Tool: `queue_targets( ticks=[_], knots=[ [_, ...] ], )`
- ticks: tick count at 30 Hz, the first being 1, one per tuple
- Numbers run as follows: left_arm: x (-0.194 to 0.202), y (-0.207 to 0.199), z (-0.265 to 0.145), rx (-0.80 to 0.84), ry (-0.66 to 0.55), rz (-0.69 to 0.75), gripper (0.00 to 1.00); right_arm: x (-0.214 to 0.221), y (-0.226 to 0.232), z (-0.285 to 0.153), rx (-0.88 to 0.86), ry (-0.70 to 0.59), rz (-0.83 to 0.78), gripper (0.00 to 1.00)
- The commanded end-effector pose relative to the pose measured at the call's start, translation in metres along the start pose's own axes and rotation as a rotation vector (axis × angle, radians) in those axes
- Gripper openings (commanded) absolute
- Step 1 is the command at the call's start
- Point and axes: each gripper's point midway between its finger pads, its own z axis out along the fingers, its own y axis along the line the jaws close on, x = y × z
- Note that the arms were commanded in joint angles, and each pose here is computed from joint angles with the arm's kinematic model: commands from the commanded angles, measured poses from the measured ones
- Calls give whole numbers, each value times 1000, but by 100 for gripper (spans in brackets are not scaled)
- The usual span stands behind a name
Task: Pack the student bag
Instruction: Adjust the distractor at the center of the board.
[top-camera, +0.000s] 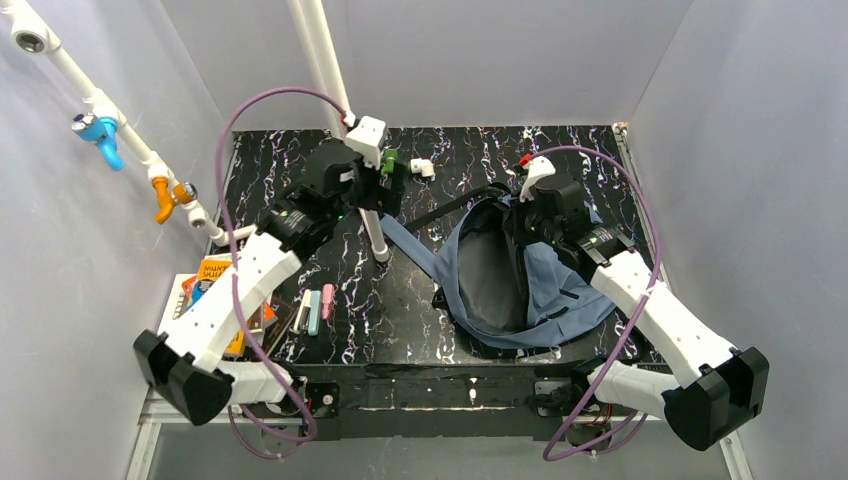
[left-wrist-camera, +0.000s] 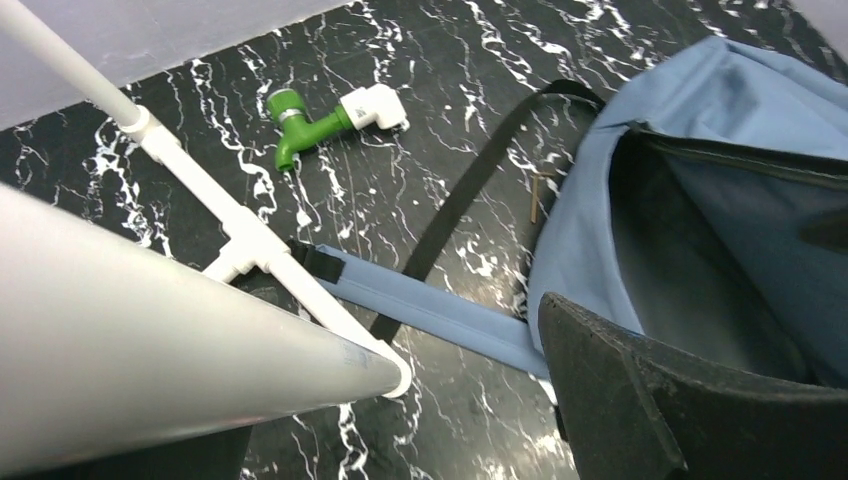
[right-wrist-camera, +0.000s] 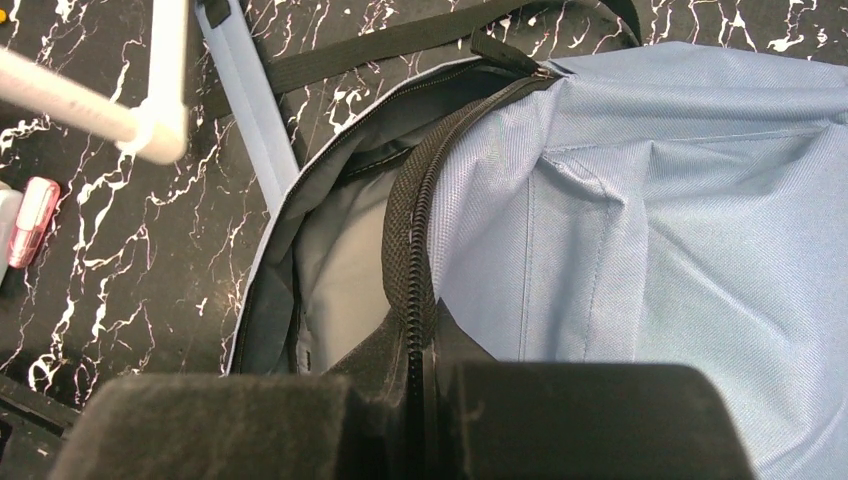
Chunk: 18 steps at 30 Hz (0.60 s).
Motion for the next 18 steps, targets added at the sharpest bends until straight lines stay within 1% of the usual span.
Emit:
queue_targets(
  ticks=[1, 3, 5, 7, 14, 18],
  knots=[
    [4, -49, -58, 265, 60, -206, 99, -13, 7, 2, -39, -49, -3, 1],
    [7, -51, -63, 286, 74, -186, 99, -13, 8, 3, -43, -47, -3, 1],
    [14, -48, -62, 263, 103, -187, 99, -13, 8, 4, -45, -48, -5, 1],
    [17, -45, -56, 246, 105, -184, 99, -13, 8, 4, -44, -44, -7, 1],
    [41, -42, -5, 178, 154, -185, 99, -16, 6, -3, -29, -52, -16, 1],
    [53, -27, 27, 72, 149, -171, 99, -16, 3, -6, -14, -62, -19, 1]
  ],
)
